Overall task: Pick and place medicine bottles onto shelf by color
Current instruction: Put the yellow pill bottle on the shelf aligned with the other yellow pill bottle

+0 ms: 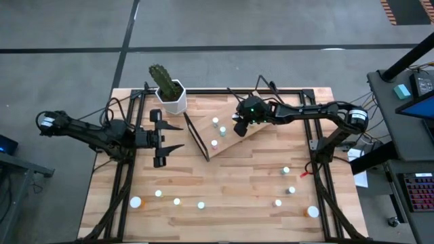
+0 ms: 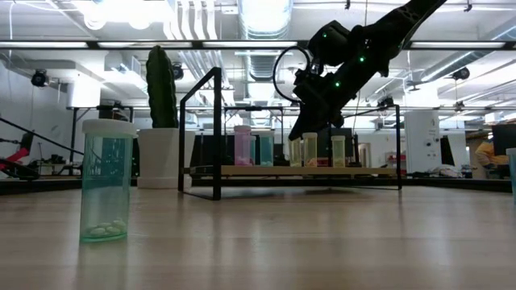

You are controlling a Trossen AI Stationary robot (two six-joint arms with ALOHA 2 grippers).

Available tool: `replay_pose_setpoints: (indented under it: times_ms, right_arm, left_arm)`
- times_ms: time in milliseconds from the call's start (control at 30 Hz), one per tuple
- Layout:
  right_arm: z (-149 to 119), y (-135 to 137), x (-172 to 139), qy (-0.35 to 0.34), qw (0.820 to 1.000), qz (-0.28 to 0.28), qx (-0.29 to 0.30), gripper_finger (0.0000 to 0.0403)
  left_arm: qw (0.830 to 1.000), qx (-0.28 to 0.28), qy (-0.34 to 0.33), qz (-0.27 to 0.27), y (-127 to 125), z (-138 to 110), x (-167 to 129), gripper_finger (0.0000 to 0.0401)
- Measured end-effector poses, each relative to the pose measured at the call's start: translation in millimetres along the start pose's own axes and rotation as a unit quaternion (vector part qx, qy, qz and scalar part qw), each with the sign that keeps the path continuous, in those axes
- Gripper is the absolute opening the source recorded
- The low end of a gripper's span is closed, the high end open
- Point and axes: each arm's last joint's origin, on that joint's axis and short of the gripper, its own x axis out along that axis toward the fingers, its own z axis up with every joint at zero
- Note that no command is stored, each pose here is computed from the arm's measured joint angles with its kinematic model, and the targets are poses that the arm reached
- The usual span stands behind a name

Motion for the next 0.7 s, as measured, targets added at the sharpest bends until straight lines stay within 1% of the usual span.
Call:
replay_pose_setpoints:
  times_ms: [233,400,500,700]
  right_arm:
    - [0.1,0.1,0.0,0.0,1.0,0.0,0.018,0.012]
    - [0.0,0.1,0.0,0.0,1.0,0.0,0.017,0.0122]
    - [-0.2,0.6,0.0,0.001,1.0,0.001,0.016,0.0134]
    - [-0.3,0.7,0.0,0.001,1.0,0.001,0.019,0.0172]
  left_arm:
    - [1.0,0.0,0.0,0.0,0.1,0.1,-0.2,0.0215]
    - [1.0,0.0,0.0,0.0,0.0,0.0,0.0,0.0215]
    - [1.0,0.0,0.0,0.0,0.0,0.1,0.0,0.0215]
    - [1.0,0.0,0.0,0.0,0.1,0.1,-0.1,0.0215]
